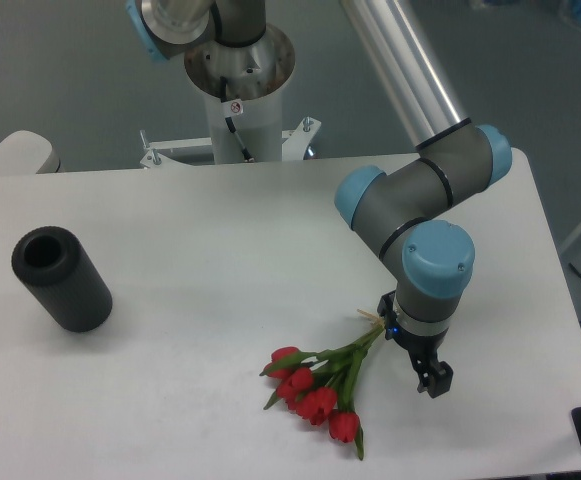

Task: Pick up the flowers from the table
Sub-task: 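Move the gripper down and over the green tulip stems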

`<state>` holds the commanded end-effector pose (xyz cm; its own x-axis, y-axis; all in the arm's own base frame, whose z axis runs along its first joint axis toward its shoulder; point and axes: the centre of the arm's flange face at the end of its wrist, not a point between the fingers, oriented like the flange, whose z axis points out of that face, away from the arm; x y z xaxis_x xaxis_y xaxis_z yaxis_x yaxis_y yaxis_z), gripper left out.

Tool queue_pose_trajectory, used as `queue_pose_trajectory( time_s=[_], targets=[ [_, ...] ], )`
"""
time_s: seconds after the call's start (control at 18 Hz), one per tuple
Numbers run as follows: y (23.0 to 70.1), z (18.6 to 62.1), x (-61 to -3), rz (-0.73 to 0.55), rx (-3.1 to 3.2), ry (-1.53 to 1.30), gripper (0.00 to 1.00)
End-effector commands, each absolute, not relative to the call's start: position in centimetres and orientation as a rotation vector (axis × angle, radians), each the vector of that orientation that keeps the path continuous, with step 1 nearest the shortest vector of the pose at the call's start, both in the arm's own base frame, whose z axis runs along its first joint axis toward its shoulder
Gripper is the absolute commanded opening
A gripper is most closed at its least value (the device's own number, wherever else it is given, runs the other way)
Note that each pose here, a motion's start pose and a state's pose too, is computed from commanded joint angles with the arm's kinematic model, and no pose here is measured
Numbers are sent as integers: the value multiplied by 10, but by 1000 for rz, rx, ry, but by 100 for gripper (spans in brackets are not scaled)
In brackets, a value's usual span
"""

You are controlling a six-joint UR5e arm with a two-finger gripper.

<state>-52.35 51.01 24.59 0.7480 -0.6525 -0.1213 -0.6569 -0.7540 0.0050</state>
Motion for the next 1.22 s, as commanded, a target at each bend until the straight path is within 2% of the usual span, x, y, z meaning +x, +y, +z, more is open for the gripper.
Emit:
queue_pose_trajectory(
  time_s=[0.39, 0.78, 0.94, 1.22],
  targets=[
    [506, 240, -508, 134, -2914, 1071, 100],
    [495, 217, -475, 36, -2989, 875, 100],
    [511, 204, -450, 116, -2994, 761, 100],
    [517, 188, -431, 97, -3026, 675, 100]
  ],
)
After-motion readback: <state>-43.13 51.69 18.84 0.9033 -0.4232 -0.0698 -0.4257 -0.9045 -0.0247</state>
